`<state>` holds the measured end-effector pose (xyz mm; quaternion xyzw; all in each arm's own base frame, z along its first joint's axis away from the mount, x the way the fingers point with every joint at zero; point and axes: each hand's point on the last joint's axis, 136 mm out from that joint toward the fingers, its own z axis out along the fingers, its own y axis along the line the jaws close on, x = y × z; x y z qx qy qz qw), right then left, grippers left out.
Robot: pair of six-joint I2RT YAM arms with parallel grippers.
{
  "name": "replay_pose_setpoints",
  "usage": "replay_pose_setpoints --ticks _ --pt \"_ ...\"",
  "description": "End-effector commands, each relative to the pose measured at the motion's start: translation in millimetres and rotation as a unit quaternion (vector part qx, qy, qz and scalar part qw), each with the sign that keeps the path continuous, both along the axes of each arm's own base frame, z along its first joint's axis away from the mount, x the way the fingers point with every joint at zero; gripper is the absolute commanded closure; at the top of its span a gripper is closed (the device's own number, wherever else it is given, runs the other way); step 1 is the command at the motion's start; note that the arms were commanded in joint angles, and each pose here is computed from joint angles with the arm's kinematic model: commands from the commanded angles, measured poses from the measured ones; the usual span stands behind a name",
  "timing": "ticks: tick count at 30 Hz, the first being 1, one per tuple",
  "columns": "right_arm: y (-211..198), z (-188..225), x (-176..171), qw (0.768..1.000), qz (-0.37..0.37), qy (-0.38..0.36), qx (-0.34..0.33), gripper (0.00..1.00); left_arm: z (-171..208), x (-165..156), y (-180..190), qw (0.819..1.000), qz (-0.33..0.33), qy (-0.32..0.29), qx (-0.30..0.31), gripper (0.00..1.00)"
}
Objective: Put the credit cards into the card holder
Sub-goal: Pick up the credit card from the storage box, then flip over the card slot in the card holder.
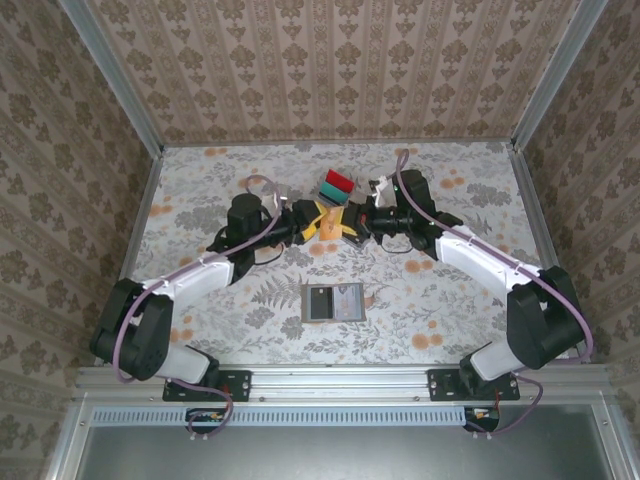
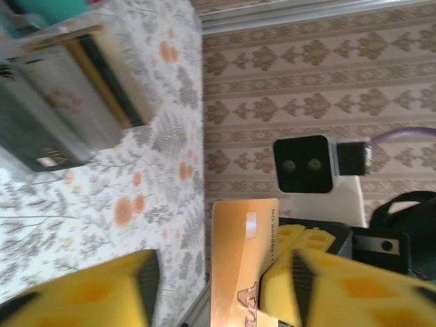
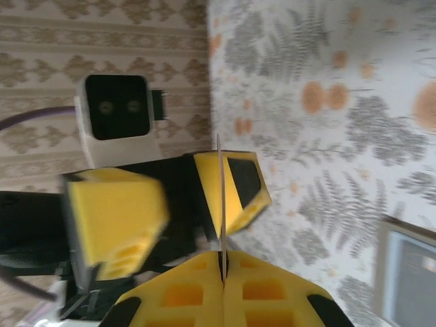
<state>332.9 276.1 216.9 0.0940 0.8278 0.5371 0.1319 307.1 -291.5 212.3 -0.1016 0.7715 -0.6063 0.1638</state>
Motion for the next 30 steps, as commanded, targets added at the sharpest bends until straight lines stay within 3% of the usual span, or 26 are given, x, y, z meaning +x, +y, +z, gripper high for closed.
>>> replay_pose_setpoints --ticks 1,4,6,15,21,30 --pt "-27 -22 -17 0.993 -0.010 0.000 -0.121 0.98 -31 -14 21 0.994 0.012 0.008 0.109 0.29" --pt "-43 -50 -38 0.977 -0.003 0.009 -0.213 0.98 -63 -37 49 0.967 0.012 0.020 0.253 0.22" --pt "-46 -72 -54 0.967 0.010 0.020 -0.254 0.99 -79 -52 61 0.951 0.001 0.026 0.308 0.21" --pt "-57 -124 -96 0.928 0.026 0.040 -0.370 1.00 -134 -96 69 0.921 -0.030 0.062 0.383 0.22" --pt "-58 -138 -102 0.927 0.030 0.043 -0.371 1.00 -145 -99 66 0.914 -0.045 0.063 0.397 0.27" --pt "-54 -154 -102 0.929 0.035 0.048 -0.364 1.00 -158 -100 58 0.918 -0.055 0.071 0.386 0.33"
